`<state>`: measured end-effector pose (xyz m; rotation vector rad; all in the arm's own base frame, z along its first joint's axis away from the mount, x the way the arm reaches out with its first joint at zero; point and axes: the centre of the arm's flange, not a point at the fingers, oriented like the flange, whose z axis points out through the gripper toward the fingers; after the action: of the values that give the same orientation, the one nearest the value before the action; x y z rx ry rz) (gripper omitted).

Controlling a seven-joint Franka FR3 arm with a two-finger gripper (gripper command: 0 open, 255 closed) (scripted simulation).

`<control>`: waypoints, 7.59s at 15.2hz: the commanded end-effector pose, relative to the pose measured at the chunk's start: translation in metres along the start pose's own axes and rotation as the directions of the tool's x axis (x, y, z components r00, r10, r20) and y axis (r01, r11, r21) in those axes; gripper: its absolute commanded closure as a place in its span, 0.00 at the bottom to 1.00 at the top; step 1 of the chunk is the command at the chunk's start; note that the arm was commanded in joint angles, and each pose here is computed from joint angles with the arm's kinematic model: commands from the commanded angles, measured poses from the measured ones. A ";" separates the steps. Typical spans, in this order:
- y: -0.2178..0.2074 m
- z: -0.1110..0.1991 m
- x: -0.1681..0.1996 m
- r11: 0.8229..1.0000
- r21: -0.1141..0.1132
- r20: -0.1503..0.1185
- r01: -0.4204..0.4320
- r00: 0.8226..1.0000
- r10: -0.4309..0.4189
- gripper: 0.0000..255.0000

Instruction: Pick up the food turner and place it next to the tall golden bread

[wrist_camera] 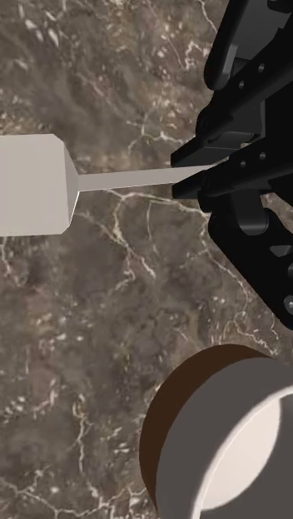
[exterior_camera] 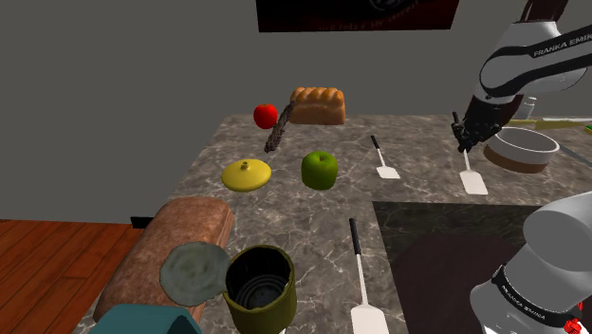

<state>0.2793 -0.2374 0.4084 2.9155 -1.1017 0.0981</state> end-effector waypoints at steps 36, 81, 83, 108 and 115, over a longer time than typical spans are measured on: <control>-0.086 -0.152 0.045 1.000 0.000 0.001 0.000 1.000 0.000 1.00; -0.387 -0.038 0.164 1.000 0.000 0.001 0.000 1.000 0.000 1.00; -0.387 -0.027 0.163 1.000 0.000 0.001 0.000 1.000 0.000 1.00; -0.387 0.069 0.156 1.000 0.000 0.001 0.000 1.000 0.000 1.00; -0.387 0.055 0.156 1.000 0.000 0.001 0.000 1.000 0.000 0.00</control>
<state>0.6551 -0.0541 0.3573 2.9159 -1.1016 0.0971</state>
